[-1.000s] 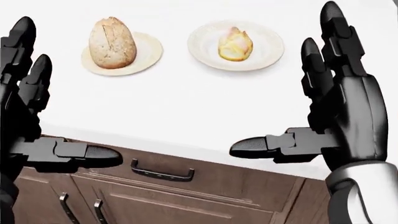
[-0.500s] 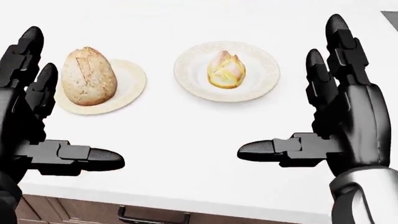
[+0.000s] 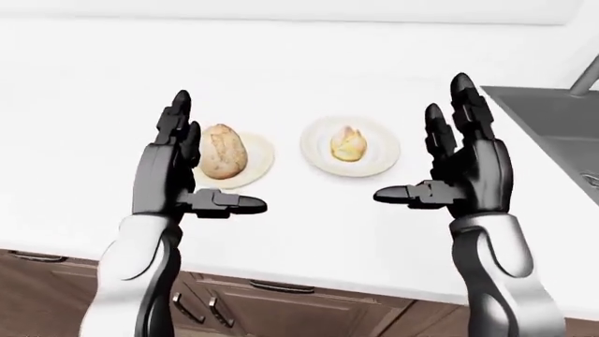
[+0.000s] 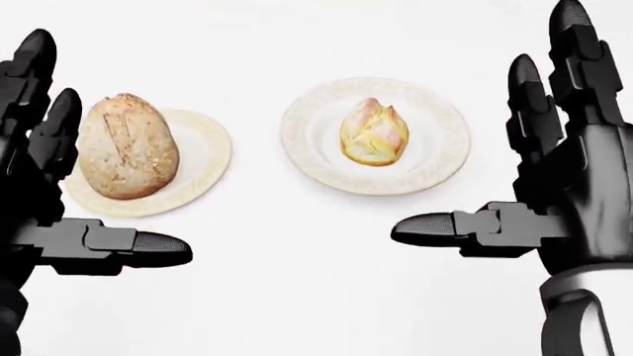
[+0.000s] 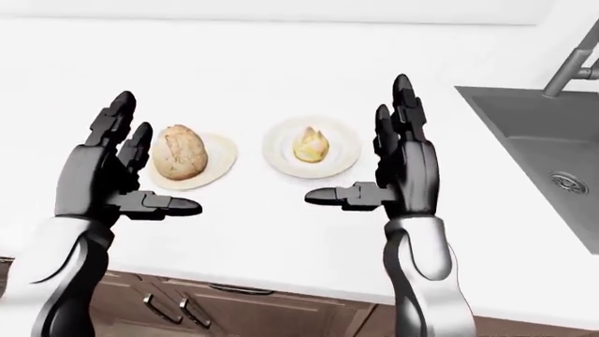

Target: Place all breads on the cutting board.

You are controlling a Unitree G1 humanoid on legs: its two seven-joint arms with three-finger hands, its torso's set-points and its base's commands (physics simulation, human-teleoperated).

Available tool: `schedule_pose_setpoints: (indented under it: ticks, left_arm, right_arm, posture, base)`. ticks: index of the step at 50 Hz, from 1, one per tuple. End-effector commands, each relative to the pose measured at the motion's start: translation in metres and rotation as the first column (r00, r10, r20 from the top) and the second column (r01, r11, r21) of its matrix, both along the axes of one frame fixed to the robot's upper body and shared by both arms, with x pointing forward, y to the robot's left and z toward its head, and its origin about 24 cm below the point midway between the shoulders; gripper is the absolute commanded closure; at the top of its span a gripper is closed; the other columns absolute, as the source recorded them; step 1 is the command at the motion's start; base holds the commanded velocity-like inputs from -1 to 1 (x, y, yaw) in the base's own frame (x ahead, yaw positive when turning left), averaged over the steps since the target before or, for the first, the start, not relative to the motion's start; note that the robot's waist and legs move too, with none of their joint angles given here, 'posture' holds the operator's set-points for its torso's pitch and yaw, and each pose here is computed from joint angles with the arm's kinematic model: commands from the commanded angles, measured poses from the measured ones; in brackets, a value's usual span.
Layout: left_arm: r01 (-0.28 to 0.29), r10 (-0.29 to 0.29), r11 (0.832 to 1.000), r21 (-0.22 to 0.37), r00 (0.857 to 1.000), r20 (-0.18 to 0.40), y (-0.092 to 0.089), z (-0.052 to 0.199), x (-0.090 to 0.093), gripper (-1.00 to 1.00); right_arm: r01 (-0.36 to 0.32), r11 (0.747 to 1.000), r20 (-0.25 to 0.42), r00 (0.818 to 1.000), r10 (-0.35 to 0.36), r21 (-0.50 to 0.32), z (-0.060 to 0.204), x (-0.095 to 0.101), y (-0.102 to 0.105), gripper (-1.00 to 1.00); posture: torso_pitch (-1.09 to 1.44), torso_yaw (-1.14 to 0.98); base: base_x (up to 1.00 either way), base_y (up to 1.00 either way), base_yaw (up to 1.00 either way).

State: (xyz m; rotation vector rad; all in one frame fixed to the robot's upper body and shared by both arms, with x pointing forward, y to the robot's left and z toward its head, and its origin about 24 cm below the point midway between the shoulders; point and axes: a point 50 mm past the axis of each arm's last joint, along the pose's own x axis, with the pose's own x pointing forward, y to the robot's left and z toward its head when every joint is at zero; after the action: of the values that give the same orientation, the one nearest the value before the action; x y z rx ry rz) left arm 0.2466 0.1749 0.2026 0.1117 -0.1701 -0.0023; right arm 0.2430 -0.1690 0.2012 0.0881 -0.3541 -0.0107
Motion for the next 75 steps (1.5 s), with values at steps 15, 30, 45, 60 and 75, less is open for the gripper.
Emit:
schedule_pose_setpoints:
  ticks: [15, 30, 45, 60, 75]
  left_arm:
    - [-0.035, 0.035, 0.999, 0.005, 0.996, 0.08, 0.008, 0.018, -0.007, -1.0]
    - [-0.035, 0.035, 0.999, 0.005, 0.996, 0.084, 0.01, 0.02, -0.008, -1.0]
    - [-0.031, 0.03, 0.999, 0.013, 0.997, 0.074, 0.008, 0.016, -0.002, -1.0]
    - [-0.028, 0.027, 0.999, 0.016, 0.996, 0.084, 0.005, 0.025, -0.001, -1.0]
    - [-0.029, 0.028, 0.999, 0.013, 0.996, 0.086, 0.006, 0.024, -0.003, -1.0]
  right_arm:
    - [-0.006, 0.997, 0.04, 0.999, 0.009, -0.081, 0.032, -0.002, 0.001, -1.0]
    - [0.087, 0.974, -0.04, 0.994, -0.098, -0.21, 0.082, 0.058, -0.005, -1.0]
    - [0.082, 0.855, -0.051, 0.991, -0.125, -0.513, 0.135, 0.109, -0.004, -1.0]
    - [-0.079, 0.606, -0.105, 0.994, -0.008, -0.792, 0.14, 0.121, 0.017, -1.0]
    - [-0.163, 0.526, -0.164, 0.985, 0.044, -0.835, 0.126, 0.117, 0.031, -1.0]
  posture:
    - [0.0, 0.0]
    - [0.0, 0.0]
    - [0.0, 0.0]
    - [0.0, 0.0]
    - [0.0, 0.0]
  base:
    - [0.0, 0.0, 0.0]
    - [0.0, 0.0, 0.0]
    - [0.0, 0.0, 0.0]
    - [0.0, 0.0, 0.0]
    - [0.0, 0.0, 0.0]
